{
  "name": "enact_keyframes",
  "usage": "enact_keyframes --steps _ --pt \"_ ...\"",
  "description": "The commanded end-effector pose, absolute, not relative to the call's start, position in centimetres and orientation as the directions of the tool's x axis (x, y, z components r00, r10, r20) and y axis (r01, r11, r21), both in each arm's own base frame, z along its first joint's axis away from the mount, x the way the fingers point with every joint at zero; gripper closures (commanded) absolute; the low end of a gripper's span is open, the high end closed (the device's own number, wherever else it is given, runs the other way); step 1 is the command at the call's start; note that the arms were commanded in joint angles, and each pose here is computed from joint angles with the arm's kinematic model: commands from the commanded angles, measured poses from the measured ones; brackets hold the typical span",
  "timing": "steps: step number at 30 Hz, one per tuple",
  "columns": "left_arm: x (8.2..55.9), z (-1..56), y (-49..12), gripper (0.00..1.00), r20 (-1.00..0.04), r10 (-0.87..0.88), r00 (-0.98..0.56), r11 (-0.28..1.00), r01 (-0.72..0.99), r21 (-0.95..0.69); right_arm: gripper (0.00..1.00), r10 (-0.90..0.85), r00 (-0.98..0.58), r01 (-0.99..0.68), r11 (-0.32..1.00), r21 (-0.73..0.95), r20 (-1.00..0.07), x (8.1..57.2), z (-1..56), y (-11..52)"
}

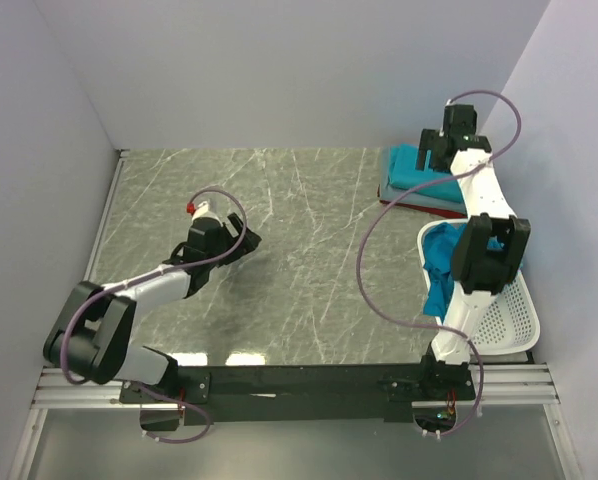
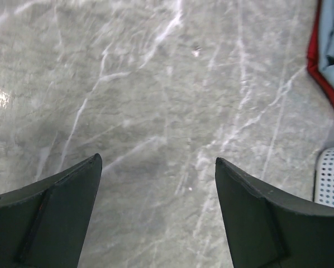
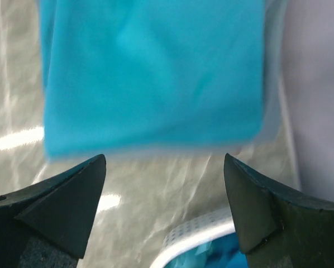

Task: Fold and stack the t-shirts
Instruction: Neatly place the folded tshirt to the corner, then reset both grippers

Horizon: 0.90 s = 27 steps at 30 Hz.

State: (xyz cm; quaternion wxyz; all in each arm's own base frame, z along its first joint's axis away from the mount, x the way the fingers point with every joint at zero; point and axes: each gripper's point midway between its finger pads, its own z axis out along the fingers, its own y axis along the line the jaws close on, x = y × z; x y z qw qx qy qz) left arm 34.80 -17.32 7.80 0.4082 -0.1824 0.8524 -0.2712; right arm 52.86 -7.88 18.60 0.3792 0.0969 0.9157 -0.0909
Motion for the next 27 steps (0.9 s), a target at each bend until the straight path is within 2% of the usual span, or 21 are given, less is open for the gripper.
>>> enact_keyframes --steps 1,3,5,6,7,9,10,11,13,15,16,18,20,27 --pt "34.7 10.7 -17.3 0.12 -0.650 -0.516 -0.558 0.797 -0.035 -0.603 0.08 0.141 -0.538 0.268 0.963 -0.010 -0.831 50.8 24.8 -5.1" --pt "34.4 12.2 -17.3 0.12 -0.667 -0.517 -0.537 0.796 -0.016 -0.604 0.08 0.139 -0.481 0.243 0.970 0.020 -0.866 49.1 26.9 -3.2" --pt "33.7 12.6 -17.3 0.12 -0.676 -0.502 -0.539 0.806 -0.009 -0.592 0.08 0.153 -0.513 0.205 0.977 0.052 -0.845 46.9 24.3 -1.0" --pt "33.4 13.6 -17.1 0.12 -0.689 -0.507 -0.518 0.806 -0.002 -0.591 0.07 0.156 -0.462 0.165 0.982 0.089 -0.873 45.9 26.2 0.5" --pt "33.1 14.0 -17.0 0.12 -0.693 -0.507 -0.512 0.807 0.000 -0.591 0.07 0.173 -0.501 0.143 0.983 0.116 -0.848 44.4 23.7 1.7" --pt "32.1 14.8 -16.6 0.12 -0.707 -0.504 -0.496 0.812 0.006 -0.583 0.07 0.192 -0.464 0.064 0.981 0.184 -0.864 42.4 24.7 4.0" --pt "31.8 15.1 -16.5 0.12 -0.711 -0.504 -0.490 0.813 0.009 -0.582 0.07 0.202 -0.505 0.048 0.977 0.207 -0.839 40.7 22.3 5.4" --pt "31.2 15.1 -16.5 0.12 -0.711 -0.501 -0.493 0.815 0.008 -0.580 0.07 0.214 -0.470 0.023 0.973 0.230 -0.856 39.6 23.4 6.0" --pt "30.4 16.0 -15.9 0.12 -0.724 -0.513 -0.461 0.812 0.013 -0.584 0.07 0.222 -0.512 -0.026 0.962 0.273 -0.830 36.9 21.0 8.4" --pt "29.1 16.7 -15.6 0.12 -0.727 -0.517 -0.452 0.808 0.022 -0.588 0.07 0.234 -0.480 -0.075 0.949 0.306 -0.845 34.8 21.7 9.8" --pt "28.9 17.2 -15.4 0.12 -0.733 -0.525 -0.433 0.806 0.023 -0.591 0.07 0.244 -0.510 -0.069 0.944 0.322 -0.825 33.4 19.7 10.2" --pt "27.4 17.5 -14.9 0.12 -0.732 -0.520 -0.440 0.810 0.016 -0.586 0.07 0.265 -0.491 -0.120 0.923 0.365 -0.830 30.9 20.2 11.8" --pt "26.7 17.8 -14.4 0.11 -0.741 -0.519 -0.426 0.817 0.005 -0.576 0.07 0.265 -0.536 -0.186 0.889 0.418 -0.802 28.3 18.2 13.6" --pt "23.9 21.2 -12.0 0.09 -0.759 -0.543 -0.359 0.809 0.018 -0.587 0.06 0.247 -0.540 -0.175 0.902 0.394 -0.804 24.5 17.3 12.2"
